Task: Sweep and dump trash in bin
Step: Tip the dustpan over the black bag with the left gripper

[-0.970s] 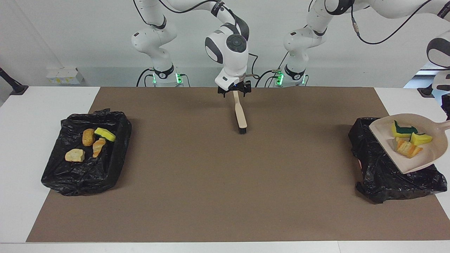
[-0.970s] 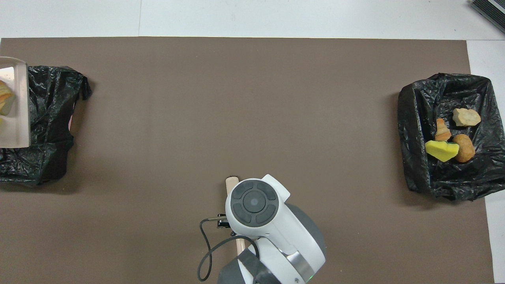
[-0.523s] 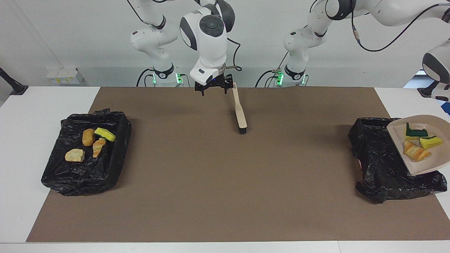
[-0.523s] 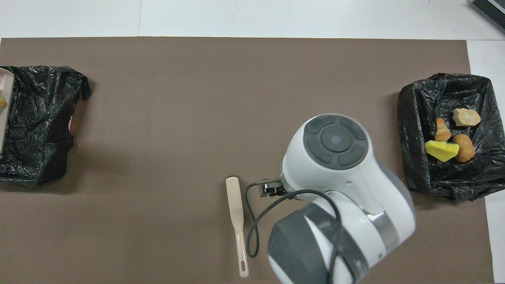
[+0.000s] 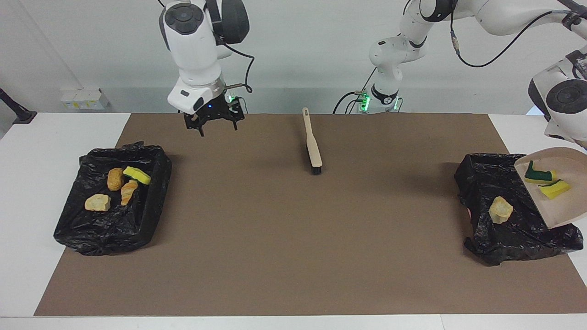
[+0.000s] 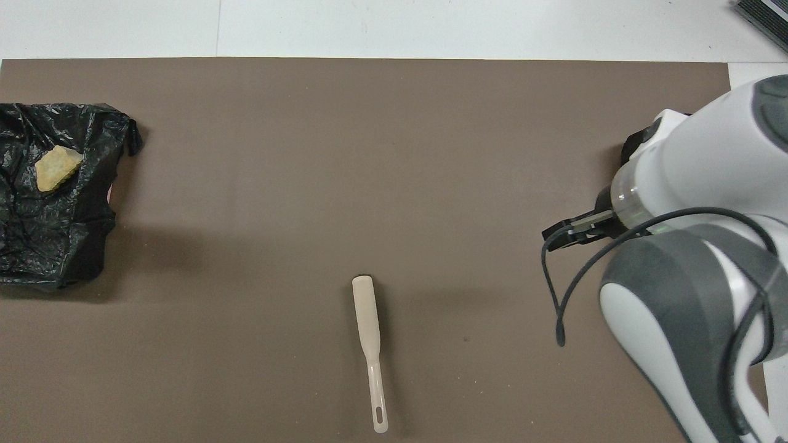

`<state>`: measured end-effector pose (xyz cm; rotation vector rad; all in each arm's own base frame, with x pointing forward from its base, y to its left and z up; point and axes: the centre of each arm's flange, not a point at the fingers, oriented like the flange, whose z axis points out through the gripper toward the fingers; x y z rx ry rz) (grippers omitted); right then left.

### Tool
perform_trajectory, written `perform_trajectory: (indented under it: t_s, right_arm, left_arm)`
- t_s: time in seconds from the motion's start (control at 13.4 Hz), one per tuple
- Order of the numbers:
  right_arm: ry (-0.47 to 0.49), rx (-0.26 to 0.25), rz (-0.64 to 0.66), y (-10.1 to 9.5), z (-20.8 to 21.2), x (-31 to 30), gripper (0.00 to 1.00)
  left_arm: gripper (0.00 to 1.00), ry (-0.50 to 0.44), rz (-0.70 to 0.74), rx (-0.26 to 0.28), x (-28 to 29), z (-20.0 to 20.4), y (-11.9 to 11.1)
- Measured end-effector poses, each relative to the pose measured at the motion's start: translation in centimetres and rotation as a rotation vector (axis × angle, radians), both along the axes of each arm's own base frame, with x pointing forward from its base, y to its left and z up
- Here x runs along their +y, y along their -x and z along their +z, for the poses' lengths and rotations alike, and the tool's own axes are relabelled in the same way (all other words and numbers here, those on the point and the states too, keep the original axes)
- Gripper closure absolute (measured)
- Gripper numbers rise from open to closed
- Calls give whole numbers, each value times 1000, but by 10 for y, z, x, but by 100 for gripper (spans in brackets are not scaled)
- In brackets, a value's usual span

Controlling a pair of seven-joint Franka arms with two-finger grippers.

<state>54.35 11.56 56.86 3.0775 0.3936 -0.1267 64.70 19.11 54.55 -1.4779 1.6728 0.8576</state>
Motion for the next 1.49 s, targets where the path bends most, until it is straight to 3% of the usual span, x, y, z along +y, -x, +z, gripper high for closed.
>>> perform_trajectory:
  t_s: [0.45,0.75,0.9,1.19,1.49]
  right_arm:
    - [57,-53,-17,-15,27,-115,0]
    - [5,-71,-161,-15,35,-150,0]
    - [-9,-83,-214,-12,42,-142,0]
    - [-16,-90,-220,-9,47,-134,0]
    - [-16,-89,-214,-9,46,-131,0]
  left_arm:
    - [67,-171,1,-18,-30,19,10]
    - [67,-218,-7,-60,-45,24,22]
    - [67,-143,20,-94,-51,35,28]
    - [67,142,96,-119,-79,21,32]
    - [67,426,237,-181,-118,-4,34]
